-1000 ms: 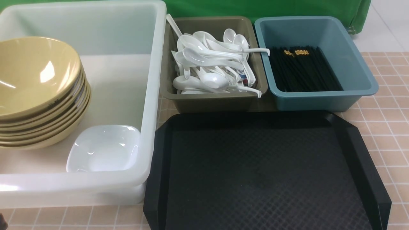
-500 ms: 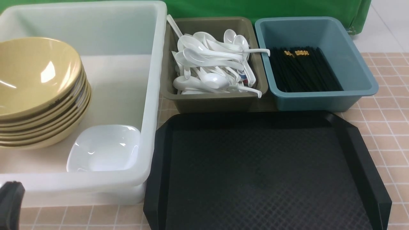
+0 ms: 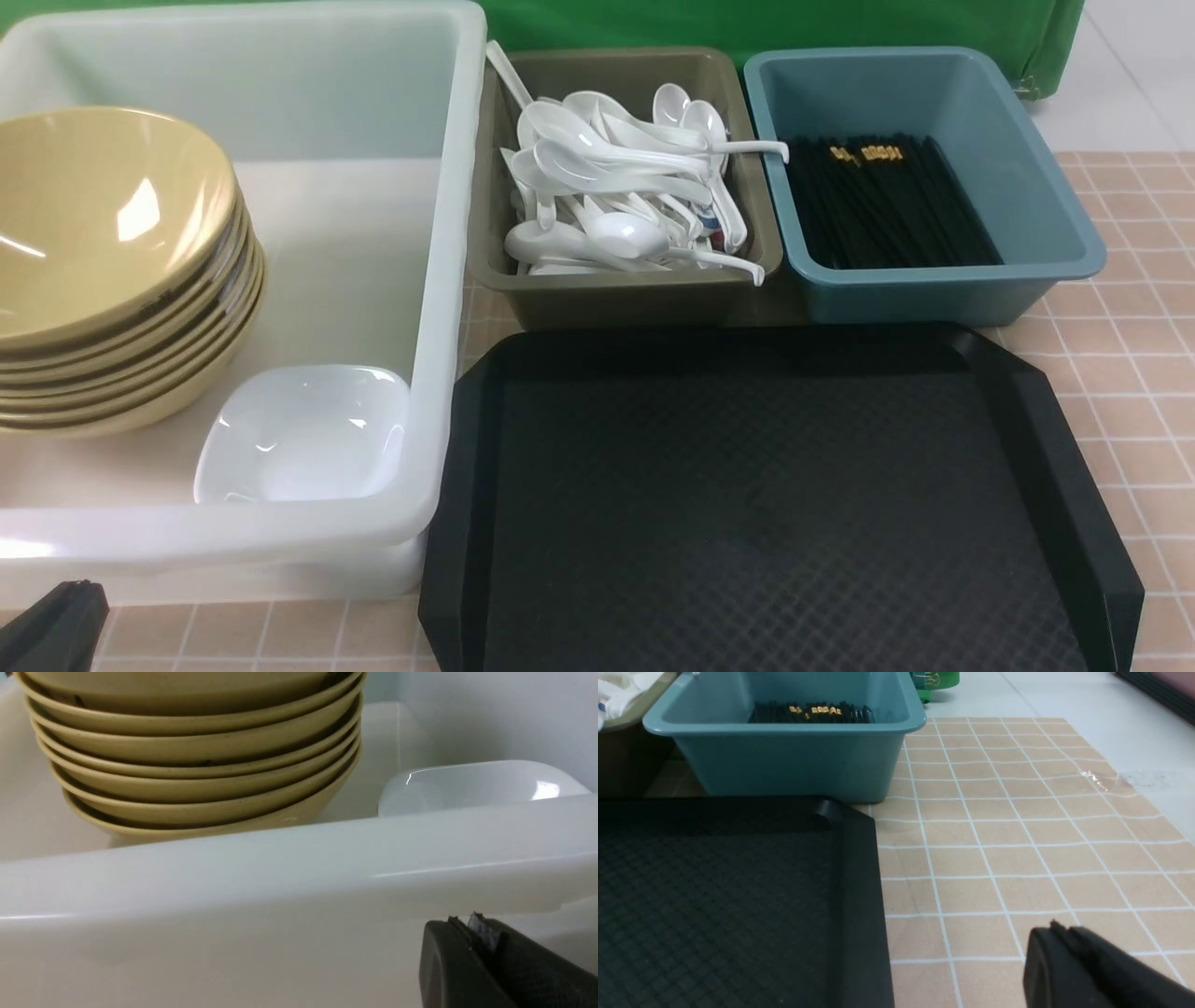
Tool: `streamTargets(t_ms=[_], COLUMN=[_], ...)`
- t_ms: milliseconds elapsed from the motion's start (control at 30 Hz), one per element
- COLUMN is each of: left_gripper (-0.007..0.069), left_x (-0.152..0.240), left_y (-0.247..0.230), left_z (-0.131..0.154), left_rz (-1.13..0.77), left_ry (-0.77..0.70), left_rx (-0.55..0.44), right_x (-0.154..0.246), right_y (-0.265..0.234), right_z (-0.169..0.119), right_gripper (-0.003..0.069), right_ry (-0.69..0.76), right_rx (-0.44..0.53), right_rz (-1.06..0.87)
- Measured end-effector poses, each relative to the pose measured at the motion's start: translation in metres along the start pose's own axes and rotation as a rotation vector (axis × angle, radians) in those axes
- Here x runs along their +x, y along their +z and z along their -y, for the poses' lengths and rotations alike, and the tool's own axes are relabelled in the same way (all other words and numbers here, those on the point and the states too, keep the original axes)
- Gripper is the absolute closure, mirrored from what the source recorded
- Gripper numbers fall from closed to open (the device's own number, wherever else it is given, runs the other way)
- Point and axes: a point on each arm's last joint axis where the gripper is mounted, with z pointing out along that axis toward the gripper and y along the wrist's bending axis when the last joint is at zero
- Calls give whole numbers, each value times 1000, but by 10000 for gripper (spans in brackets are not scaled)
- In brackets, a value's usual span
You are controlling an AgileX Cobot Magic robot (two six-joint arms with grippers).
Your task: On brown table put chopsticks spoon bowls plates into blue grey white boxes.
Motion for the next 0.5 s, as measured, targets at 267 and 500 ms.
streamTargets(t_ms=[267, 500], left_gripper=[624, 624], left_x=[0, 0], left_y=[0, 0], left_z=[0, 0], left_rz=[0, 0], left_ry=[0, 0], left_rx=[0, 0], right_x=[0, 0], right_y=[0, 0], right_z=[0, 0], right_gripper=[580, 575], right_ry=[0, 0], right_rx=[1, 1], right_rz=[0, 0])
